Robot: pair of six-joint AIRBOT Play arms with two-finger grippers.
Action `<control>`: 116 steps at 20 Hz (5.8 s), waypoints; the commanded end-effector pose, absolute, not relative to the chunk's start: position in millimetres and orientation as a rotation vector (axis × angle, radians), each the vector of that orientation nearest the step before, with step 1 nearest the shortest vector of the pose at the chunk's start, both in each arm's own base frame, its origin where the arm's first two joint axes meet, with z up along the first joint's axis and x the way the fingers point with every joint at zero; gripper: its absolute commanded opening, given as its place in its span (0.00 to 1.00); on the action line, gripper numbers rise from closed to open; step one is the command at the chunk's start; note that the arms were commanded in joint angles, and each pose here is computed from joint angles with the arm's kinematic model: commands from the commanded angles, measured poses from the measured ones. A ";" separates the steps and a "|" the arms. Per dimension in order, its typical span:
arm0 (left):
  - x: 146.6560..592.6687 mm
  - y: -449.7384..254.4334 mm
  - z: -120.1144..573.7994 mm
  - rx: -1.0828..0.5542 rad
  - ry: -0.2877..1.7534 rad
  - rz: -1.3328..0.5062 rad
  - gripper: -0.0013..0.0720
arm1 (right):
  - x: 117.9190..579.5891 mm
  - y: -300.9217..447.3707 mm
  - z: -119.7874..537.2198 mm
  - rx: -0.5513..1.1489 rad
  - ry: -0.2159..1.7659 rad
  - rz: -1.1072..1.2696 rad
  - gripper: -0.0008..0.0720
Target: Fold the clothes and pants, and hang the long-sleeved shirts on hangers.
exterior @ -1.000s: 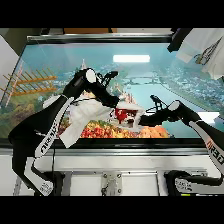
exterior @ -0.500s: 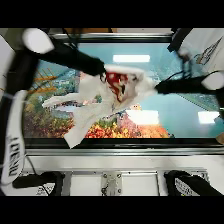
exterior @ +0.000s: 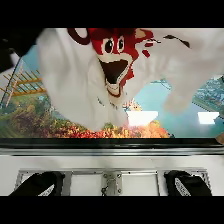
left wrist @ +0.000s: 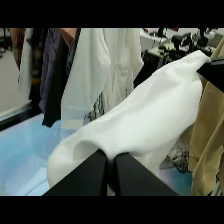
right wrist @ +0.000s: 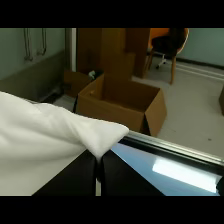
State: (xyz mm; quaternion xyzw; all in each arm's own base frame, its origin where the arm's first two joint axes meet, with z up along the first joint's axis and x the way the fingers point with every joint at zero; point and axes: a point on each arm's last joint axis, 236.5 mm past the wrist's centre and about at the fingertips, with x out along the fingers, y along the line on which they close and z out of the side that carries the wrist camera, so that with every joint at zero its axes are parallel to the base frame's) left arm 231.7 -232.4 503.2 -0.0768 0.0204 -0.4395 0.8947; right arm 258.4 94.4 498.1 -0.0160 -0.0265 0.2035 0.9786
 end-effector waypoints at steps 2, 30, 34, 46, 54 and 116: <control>258.7 -207.2 512.1 -0.197 -0.023 -0.798 0.04 | 263.1 92.7 506.8 0.047 -0.065 0.405 0.03; 201.6 -253.1 -17.9 0.252 1.382 -0.672 0.96 | 257.1 44.1 33.6 -0.149 1.078 0.321 1.00; 245.8 -266.0 33.5 0.051 1.200 -0.615 0.96 | 261.0 44.8 65.6 -0.102 0.992 0.281 0.98; 301.8 -328.6 -46.1 0.262 1.372 -0.797 0.96 | 261.9 48.8 38.1 -0.055 1.110 0.291 0.80; 325.8 -324.4 -76.4 0.235 1.468 -0.730 0.44 | 262.1 48.8 37.9 -0.055 1.110 0.291 0.80; 147.6 -298.6 -15.5 0.069 1.472 -0.675 0.86 | 170.5 157.0 -9.2 -0.102 1.367 0.155 0.04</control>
